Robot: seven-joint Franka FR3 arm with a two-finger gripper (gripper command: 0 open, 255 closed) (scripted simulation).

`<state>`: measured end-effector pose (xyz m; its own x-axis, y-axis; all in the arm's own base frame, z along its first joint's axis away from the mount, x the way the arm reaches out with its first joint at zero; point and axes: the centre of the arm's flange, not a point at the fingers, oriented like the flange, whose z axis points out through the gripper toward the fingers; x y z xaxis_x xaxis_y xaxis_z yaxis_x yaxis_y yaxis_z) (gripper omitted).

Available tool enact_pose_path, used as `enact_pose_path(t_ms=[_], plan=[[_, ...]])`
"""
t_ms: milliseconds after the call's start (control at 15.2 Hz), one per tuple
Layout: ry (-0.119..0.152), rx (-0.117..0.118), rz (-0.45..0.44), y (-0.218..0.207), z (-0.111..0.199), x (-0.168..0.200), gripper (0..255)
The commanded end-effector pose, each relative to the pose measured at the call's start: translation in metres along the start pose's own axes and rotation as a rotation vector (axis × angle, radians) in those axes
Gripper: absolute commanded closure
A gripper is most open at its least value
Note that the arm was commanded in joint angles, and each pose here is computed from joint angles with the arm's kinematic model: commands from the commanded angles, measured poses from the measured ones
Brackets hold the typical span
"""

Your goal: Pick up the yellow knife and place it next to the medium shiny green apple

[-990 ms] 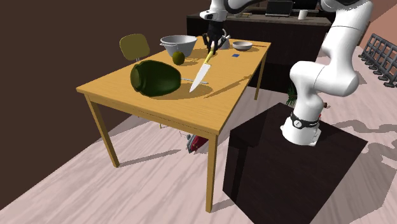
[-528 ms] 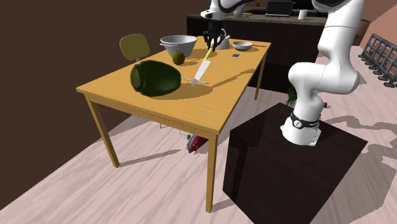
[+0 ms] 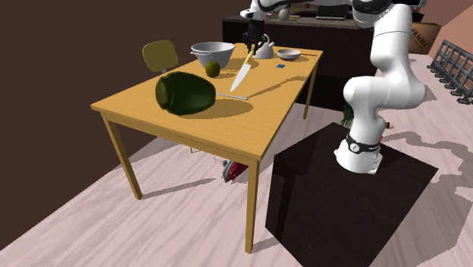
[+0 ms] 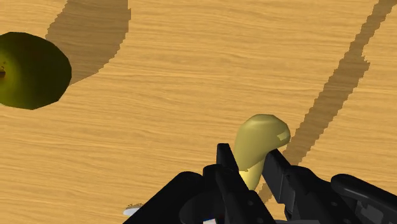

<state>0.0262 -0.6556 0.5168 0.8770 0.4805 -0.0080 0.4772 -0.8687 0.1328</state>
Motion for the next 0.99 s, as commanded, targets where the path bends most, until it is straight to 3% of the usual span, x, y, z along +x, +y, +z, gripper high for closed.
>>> enact_pose_path(t_ms=[0,264,924], plan=[[-0.001,0.002,0.0,0.01,0.001,-0.022,255],[-0.001,0.003,0.0,0.028,0.003,-0.067,255],[-0.001,0.002,0.0,0.021,0.056,-0.067,255]])
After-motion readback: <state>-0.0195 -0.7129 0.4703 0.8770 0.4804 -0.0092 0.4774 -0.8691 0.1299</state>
